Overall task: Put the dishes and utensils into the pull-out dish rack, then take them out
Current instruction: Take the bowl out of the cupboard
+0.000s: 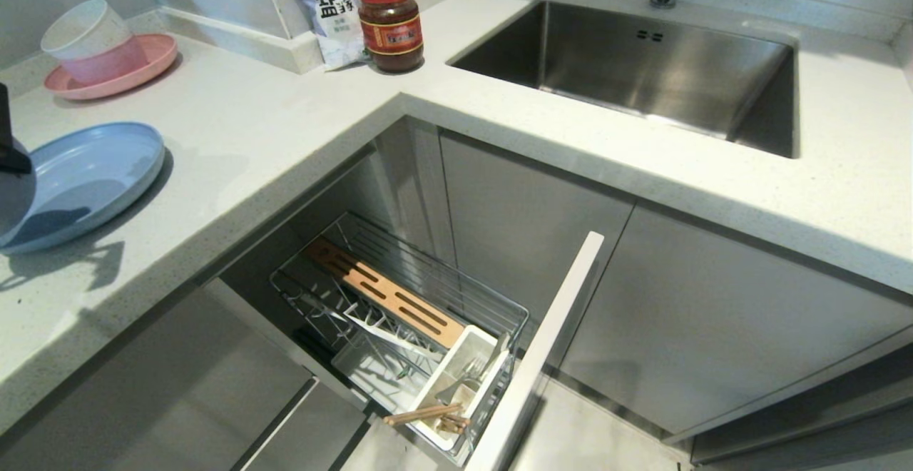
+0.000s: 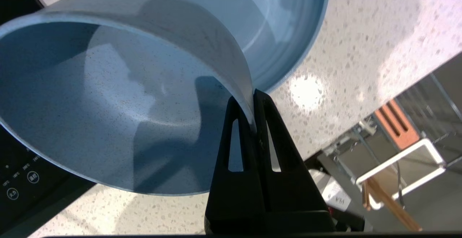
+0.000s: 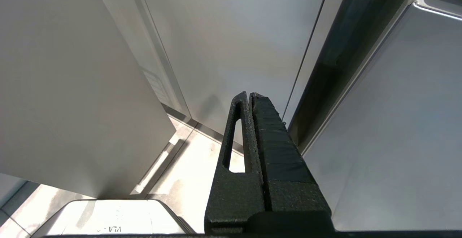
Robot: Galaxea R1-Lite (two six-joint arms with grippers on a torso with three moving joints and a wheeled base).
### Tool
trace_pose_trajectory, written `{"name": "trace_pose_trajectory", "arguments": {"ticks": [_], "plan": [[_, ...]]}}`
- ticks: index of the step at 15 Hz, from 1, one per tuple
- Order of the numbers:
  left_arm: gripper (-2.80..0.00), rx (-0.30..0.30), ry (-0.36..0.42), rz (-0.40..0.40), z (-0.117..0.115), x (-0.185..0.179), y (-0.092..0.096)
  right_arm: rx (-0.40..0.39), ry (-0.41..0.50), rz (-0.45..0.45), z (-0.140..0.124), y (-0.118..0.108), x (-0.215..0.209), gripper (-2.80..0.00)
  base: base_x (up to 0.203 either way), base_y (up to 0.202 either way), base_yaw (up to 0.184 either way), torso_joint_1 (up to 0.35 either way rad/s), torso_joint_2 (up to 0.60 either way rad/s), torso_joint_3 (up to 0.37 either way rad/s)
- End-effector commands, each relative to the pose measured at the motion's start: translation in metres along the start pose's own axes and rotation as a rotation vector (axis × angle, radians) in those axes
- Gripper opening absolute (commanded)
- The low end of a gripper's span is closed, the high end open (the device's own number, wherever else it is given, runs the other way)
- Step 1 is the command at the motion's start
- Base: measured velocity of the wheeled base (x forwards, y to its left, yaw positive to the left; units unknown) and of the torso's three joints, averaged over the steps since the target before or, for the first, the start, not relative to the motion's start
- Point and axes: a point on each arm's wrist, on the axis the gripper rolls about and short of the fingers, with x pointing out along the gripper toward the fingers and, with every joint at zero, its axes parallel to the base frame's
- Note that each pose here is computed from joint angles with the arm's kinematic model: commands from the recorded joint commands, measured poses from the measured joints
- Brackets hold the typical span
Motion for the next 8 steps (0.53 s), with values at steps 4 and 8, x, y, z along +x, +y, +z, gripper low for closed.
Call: {"name": "trace_pose_trajectory", "arguments": {"ticks": [4, 8], "plan": [[-2.8, 0.01, 0.031, 0.011, 0.002, 0.013, -0.004, 0.0, -0.003, -0.002, 0.0, 0.0, 0.0, -2.8, 0.0, 0.0, 0.0, 0.0, 0.0, 0.0], [-2.8, -0.001, 0.028, 0.028, 0.009, 0.031, -0.007, 0.0, -0.003, -0.002, 0.0, 0.0, 0.0, -2.8, 0.0, 0.0, 0.0, 0.0, 0.0, 0.0]]}}
